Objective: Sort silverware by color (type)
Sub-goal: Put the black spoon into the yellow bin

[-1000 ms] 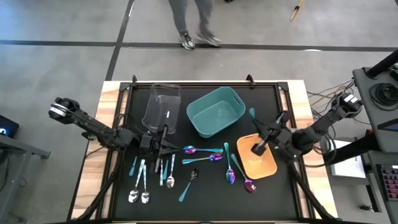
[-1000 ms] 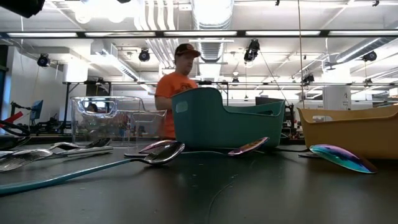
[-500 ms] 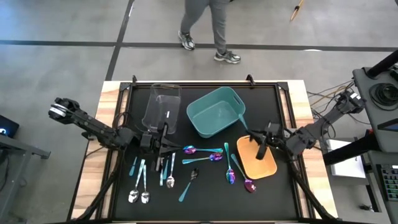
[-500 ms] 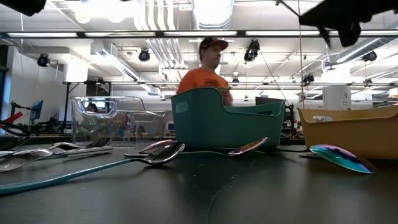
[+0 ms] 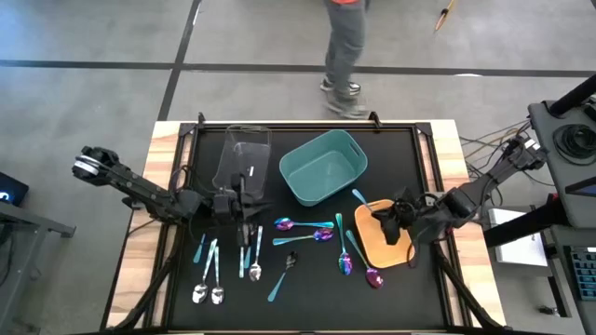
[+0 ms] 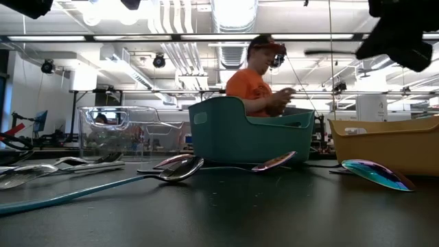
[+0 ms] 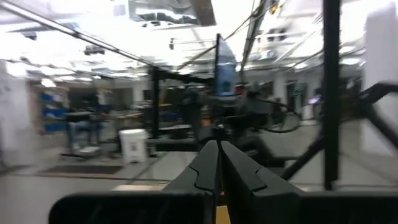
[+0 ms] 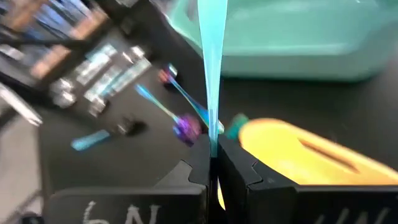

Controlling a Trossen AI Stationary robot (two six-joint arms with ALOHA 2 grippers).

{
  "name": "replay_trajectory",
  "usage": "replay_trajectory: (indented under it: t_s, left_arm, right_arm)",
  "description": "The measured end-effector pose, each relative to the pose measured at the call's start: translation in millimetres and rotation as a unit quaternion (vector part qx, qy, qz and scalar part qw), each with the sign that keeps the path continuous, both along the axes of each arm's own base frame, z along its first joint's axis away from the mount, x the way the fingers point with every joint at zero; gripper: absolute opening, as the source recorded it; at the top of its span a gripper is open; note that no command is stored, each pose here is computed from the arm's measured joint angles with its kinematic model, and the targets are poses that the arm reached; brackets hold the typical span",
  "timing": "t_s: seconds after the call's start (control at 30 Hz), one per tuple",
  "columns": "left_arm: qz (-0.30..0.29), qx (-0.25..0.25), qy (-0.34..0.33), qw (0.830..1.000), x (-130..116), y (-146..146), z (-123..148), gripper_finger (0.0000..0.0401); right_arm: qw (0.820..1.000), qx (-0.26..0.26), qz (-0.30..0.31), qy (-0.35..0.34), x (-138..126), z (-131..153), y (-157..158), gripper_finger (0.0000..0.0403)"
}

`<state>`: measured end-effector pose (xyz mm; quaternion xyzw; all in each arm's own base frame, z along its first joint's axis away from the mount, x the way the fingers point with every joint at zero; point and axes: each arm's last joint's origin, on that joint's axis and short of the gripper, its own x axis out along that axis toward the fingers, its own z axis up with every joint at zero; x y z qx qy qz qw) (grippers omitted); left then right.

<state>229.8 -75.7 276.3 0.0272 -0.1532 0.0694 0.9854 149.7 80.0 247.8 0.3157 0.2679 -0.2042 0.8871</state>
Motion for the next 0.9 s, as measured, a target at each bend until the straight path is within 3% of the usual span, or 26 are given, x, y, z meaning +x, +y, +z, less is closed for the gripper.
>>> replay_trajectory:
  t_s: [0.2,0.33,0.57,0.77,0.9]
  left_arm:
    - [0.076,0.07,0.011,0.995,-1.3,10.6,4.1,0.0]
    - [0.145,0.101,0.018,0.984,-3.7,25.1,9.8,0.0]
    - [0.192,0.124,0.029,0.973,-6.5,44.9,15.1,0.0]
    - [0.209,0.155,0.036,0.965,-6.4,49.7,16.1,0.0]
    - [0.222,0.178,0.03,0.958,-7.7,50.1,24.2,0.0]
  right_arm:
    - [0.991,0.068,-0.019,0.114,5.4,2.2,8.8,0.0009]
    - [0.972,0.123,-0.038,0.195,7.0,-1.6,14.5,0.0009]
    - [0.936,0.185,-0.097,0.284,13.2,-5.6,24.0,0.0009]
    - [0.928,0.181,-0.111,0.308,31.3,-1.4,36.8,0.0009]
    - [0.907,0.137,-0.161,0.364,33.6,1.7,37.6,0.0009]
